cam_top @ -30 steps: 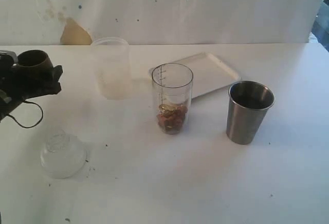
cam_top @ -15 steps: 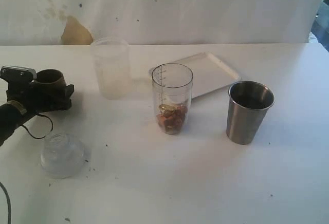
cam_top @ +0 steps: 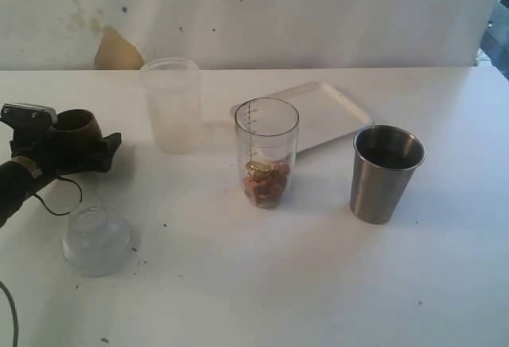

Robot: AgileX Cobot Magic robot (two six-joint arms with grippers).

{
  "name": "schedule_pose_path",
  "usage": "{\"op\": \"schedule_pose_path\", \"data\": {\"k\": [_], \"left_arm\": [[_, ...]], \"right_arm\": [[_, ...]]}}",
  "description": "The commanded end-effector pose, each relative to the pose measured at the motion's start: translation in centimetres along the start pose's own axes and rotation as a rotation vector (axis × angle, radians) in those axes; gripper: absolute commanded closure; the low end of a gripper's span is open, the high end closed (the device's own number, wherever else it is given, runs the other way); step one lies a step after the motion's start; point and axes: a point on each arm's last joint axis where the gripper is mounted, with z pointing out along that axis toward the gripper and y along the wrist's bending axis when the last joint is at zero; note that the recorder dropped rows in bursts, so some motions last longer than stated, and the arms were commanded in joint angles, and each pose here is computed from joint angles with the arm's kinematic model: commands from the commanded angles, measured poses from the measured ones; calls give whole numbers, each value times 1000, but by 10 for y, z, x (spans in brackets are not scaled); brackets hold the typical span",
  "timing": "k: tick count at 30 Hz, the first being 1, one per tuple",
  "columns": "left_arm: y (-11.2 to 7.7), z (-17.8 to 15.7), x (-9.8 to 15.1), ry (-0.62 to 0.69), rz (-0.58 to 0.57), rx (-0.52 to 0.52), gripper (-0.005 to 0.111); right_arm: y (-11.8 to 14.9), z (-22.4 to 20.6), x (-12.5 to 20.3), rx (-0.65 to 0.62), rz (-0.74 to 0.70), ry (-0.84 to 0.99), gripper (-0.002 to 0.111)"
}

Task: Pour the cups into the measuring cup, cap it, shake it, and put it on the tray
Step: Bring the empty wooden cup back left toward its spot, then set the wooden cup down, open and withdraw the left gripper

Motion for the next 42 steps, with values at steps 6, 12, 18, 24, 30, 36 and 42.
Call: {"op": "schedule_pose_path", "data": {"k": [6, 12, 18, 24, 30, 36, 42], "left_arm": [[1, -1, -20, -61, 14, 1, 2], [1, -7, -51, -78, 38, -15, 2], [3, -16, -78, -31, 67, -49, 2], [-1, -23, -101, -68, 94, -31, 2], [-2, -31, -118, -86, 36, -38, 2], [-4, -40, -137, -109, -55, -36, 2], [-7, -56, -157, -35, -66, -57, 2]], "right_arm": [[0, 0, 1, 0, 4, -5, 108], [0, 0, 1, 0, 4, -5, 108], [0, 0, 1, 0, 4, -5, 108], [0, 0, 1, 0, 4, -5, 108], [0, 0, 1, 0, 4, -5, 108], [0, 0, 1, 0, 4, -5, 108], [0, 0, 1, 0, 4, -5, 108]]}}
